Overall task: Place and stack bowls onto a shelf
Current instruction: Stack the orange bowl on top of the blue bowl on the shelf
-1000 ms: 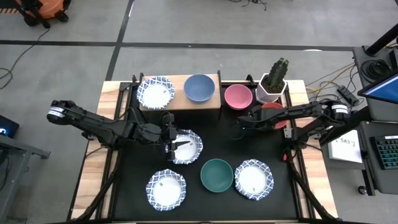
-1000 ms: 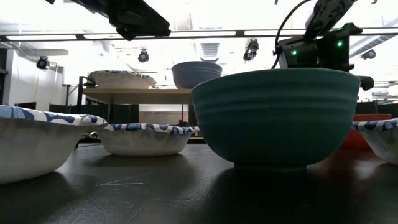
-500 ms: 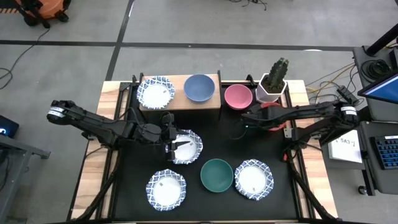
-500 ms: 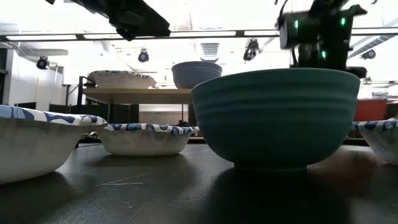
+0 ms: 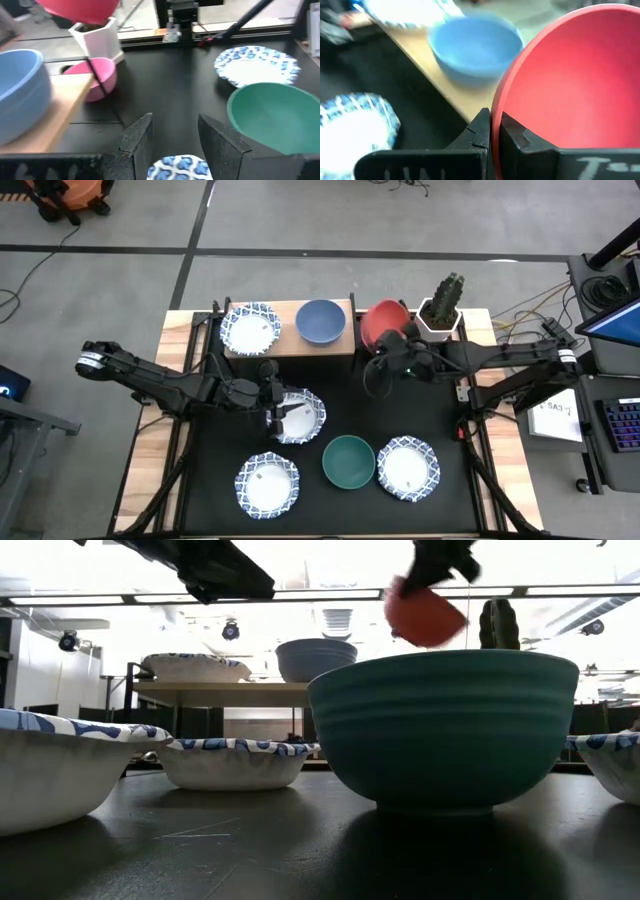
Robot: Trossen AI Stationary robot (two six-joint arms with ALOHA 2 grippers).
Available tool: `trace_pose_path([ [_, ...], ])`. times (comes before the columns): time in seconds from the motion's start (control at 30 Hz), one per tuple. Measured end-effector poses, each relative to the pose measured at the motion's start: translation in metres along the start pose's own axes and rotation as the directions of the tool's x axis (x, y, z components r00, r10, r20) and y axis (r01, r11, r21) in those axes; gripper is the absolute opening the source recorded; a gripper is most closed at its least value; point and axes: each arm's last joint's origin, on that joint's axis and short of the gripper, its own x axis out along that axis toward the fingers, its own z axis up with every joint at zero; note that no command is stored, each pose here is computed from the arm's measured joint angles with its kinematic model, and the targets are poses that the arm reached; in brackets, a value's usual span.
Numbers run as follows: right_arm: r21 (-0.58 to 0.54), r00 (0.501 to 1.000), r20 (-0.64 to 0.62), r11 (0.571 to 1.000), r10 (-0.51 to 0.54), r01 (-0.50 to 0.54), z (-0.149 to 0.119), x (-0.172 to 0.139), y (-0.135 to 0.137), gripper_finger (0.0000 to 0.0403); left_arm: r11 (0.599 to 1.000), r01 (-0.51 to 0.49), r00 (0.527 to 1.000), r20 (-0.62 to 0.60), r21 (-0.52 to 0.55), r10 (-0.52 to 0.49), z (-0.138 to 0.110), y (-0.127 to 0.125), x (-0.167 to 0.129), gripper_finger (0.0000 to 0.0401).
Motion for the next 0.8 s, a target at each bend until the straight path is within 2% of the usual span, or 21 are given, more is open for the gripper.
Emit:
trace_pose_path([
  [0.2, -0.129, 0.968, 0.199, 0.983, 0.152, -0.128, 0.03, 0.015, 0.009, 0.0009, 0.997, -0.077, 0.997, 0.003, 0.021, 0.077, 0.001, 0.003, -0.001, 0.0139],
  [0.33, -0.17, 0.945, 0.29, 0.98, 0.149, -0.102, 0.04, 0.033, 0.011, 0.0009, 0.994, -0.105, 0.994, 0.008, 0.036, 0.105, 0.002, 0.004, -0.002, 0.0139],
  [0.67, -0.186, 0.96, 0.256, 0.98, 0.118, -0.071, 0.035, 0.089, 0.005, 0.0009, 0.984, -0.172, 0.985, 0.036, 0.049, 0.17, 0.007, 0.009, -0.01, 0.0139],
  [0.8, -0.198, 0.952, 0.255, 0.972, 0.172, -0.123, 0.034, 0.1, 0.005, 0.0009, 0.984, -0.173, 0.984, 0.046, 0.048, 0.171, 0.009, 0.01, -0.013, 0.0139],
])
